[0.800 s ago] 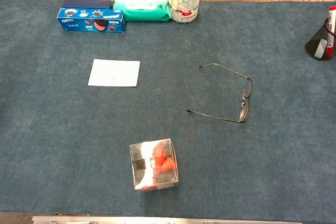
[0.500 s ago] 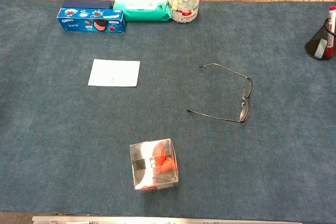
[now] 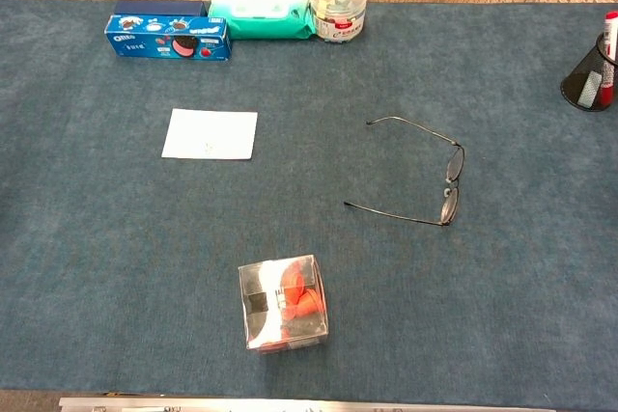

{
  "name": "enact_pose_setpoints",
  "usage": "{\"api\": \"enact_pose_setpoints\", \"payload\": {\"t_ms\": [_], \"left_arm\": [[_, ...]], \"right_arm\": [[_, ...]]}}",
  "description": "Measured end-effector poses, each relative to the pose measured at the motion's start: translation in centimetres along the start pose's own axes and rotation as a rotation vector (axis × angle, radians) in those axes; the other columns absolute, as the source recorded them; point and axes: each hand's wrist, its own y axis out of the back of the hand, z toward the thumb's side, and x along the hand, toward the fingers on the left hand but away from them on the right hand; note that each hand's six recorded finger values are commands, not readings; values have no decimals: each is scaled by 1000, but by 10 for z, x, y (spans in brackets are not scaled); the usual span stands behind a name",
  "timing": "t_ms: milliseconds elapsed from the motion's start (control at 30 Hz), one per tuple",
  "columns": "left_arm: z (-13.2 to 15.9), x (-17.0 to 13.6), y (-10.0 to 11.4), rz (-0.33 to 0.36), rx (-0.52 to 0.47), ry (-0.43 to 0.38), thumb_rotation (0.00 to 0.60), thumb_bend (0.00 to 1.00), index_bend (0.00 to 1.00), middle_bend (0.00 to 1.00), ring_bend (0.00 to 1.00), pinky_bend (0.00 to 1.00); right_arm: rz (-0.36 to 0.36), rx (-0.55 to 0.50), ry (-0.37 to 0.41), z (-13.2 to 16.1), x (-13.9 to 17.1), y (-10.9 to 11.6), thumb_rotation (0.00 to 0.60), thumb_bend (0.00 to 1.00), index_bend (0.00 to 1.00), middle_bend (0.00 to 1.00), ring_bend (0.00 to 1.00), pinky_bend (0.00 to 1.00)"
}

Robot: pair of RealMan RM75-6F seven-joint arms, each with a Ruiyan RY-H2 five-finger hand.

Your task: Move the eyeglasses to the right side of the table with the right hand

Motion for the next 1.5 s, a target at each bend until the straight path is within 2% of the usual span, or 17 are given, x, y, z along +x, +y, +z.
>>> {"api": "enact_pose_setpoints", "payload": {"t_ms": [67,167,233,467,567,667,767,800,900,1067,1133,1267,1500], "left_arm": [[-1,-1,1,1,-2,3,600,133,490,381,246,465],[-1,-1,2,5,-3,7,600,133,490,381,246,465],[-2,-1,1,4,-2,9,600,133,490,381,246,465],[-4,-2,1,4,4,18,600,133,490,381,246,465],[-4,-3,3,9,2,21,600,133,490,381,246,465],[-5,-4,4,12,0,24,600,133,490,381,246,465],[-7,-5,5,15,-2,29,600,133,490,381,246,465],[-7,-5,6,16,-3,30,600,133,490,381,246,465],[-8,-6,7,19,-3,33,600,133,490,381,246,465],[-8,-7,7,21,-4,31,600,133,490,381,246,465],[-8,-7,7,18,-3,32,600,133,490,381,246,465],[-8,-6,6,17,-2,34,600,133,490,381,246,465],[-8,-6,7,18,-4,34,600,133,490,381,246,465]], "right_arm": [[19,7,22,4,-2,2,600,261,617,568,452,579],[43,24,62,11,-8,6,600,452,617,555,434,558],[60,35,86,15,-12,7,600,541,608,545,425,552],[171,113,181,31,-30,-2,600,851,547,486,369,516],[229,155,222,39,-37,-9,600,947,509,446,330,476],[274,189,262,47,-43,-15,600,974,483,418,302,454],[289,194,280,52,-47,-18,600,929,457,396,279,439],[290,189,279,53,-47,-19,600,881,438,384,268,431],[287,181,279,53,-48,-20,600,674,361,343,235,407],[286,187,295,57,-48,-21,600,245,206,236,152,332],[287,187,302,59,-48,-21,600,115,163,204,126,313],[286,185,311,61,-48,-20,600,12,131,180,108,297],[299,183,314,61,-48,-24,600,0,97,155,87,282]]}}
